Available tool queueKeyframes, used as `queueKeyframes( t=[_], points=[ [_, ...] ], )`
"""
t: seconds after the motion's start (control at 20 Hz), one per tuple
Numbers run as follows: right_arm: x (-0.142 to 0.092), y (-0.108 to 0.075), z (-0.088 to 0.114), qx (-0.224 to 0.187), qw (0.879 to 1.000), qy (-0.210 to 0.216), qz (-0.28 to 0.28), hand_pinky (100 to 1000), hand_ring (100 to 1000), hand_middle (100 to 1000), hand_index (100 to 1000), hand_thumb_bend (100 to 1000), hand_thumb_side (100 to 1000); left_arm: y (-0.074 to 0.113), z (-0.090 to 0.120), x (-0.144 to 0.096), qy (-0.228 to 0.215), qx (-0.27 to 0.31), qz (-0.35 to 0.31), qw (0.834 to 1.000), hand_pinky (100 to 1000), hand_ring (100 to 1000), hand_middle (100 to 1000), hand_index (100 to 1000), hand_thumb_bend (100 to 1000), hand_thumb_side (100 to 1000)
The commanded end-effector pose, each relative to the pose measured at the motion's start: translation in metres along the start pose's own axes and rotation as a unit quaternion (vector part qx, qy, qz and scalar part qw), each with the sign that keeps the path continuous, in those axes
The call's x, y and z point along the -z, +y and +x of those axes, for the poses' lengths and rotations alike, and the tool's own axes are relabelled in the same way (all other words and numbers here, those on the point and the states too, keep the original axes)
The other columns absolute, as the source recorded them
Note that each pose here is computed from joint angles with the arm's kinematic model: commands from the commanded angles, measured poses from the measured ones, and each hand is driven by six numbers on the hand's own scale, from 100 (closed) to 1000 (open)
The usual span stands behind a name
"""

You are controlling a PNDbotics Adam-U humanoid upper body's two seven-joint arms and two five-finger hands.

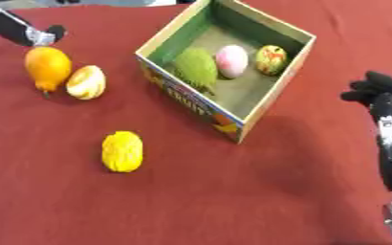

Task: Pick up objects on the table and place them in the box.

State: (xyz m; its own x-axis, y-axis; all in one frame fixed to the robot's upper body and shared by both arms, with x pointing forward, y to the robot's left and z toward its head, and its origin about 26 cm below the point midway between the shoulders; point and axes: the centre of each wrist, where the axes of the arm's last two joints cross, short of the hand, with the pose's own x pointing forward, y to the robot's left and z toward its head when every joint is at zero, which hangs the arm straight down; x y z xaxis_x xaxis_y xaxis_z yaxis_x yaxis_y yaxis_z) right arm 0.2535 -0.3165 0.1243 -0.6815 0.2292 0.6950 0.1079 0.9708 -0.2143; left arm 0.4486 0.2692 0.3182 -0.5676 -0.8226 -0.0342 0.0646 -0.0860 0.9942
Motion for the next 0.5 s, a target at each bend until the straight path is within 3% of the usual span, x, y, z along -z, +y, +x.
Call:
queueKeyframes(
  t=[0.05, 0.5],
  points=[
    [0.004, -0.003, 0.005, -0.009, 1.000, -0.012, 0.000, 850, 696, 695, 832, 100, 733, 0.002, -0.024, -0.020, 0.049, 0.011, -0.019, 0.999, 841, 809, 785, 881, 251, 100],
    [0.004, 0.000, 0.004, -0.004, 1.000, -0.014, -0.006, 849, 694, 694, 832, 100, 738, -0.016, -0.042, -0.020, 0.079, -0.023, -0.045, 0.996, 859, 832, 812, 914, 320, 100]
  ],
)
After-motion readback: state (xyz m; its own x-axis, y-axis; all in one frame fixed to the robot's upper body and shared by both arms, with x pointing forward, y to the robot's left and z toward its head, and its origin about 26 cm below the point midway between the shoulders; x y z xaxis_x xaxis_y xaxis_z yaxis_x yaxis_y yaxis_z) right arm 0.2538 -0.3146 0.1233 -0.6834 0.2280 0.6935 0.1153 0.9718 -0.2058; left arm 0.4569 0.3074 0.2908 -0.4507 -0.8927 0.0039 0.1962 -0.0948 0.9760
